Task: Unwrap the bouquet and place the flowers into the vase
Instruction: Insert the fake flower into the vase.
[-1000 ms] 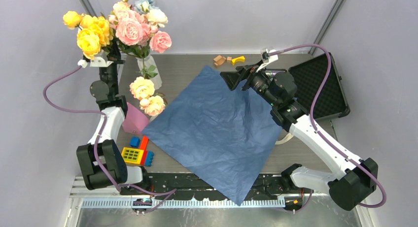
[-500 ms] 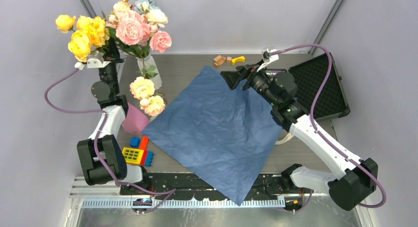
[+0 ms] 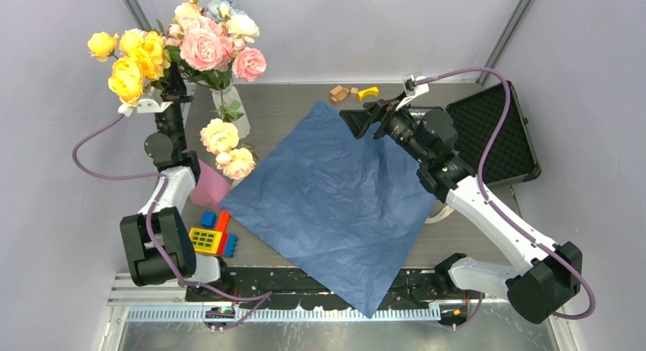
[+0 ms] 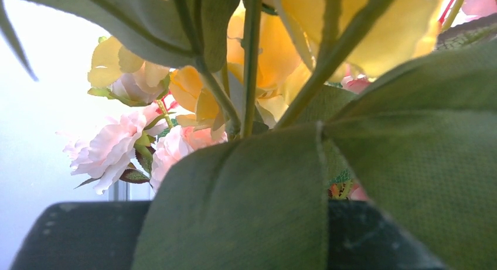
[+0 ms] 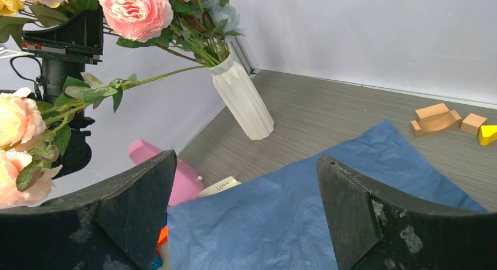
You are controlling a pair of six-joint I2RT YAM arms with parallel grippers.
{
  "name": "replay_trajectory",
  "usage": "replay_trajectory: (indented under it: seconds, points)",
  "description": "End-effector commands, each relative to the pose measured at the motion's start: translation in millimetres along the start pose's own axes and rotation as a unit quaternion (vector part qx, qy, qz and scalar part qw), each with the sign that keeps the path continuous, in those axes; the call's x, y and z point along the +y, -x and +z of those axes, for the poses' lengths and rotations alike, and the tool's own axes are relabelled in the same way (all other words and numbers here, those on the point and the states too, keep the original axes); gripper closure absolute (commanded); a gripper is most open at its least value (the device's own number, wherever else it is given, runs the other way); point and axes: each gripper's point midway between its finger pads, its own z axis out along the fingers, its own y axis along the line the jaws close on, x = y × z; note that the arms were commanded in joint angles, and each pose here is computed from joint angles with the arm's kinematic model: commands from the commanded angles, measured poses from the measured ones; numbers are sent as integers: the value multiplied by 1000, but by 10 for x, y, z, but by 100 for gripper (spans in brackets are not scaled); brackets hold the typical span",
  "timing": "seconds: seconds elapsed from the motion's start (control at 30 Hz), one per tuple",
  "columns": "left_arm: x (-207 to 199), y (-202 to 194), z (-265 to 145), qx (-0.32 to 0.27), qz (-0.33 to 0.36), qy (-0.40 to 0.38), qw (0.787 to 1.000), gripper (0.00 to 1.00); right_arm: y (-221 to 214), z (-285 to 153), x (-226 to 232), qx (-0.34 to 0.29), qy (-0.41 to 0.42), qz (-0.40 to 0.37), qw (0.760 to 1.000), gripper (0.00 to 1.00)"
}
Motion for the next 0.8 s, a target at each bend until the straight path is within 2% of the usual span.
replay_trajectory:
  seconds: [0.0, 0.17, 0.3, 0.4, 0.63, 0.77]
  points:
    - [-14, -258, -83, 37, -8, -4, 999, 100, 313, 28, 146, -40, 23, -8, 999, 6]
    - [-12, -189, -78, 34, -3, -1, 999, 98, 310, 32, 152, -40, 25, -7, 999, 5]
    - [1, -150, -90, 36, 6, 4, 999, 81, 310, 24, 154, -40, 26, -8, 999, 6]
    - [12, -119, -113, 34, 12, 8, 999, 72, 299, 25, 151, -39, 25, -7, 999, 5]
    - [36, -71, -186, 36, 22, 17, 999, 57, 305, 15, 161, -40, 28, -6, 999, 6]
    - [34, -21, -237, 36, 26, 20, 999, 53, 306, 7, 164, -41, 28, -5, 999, 5]
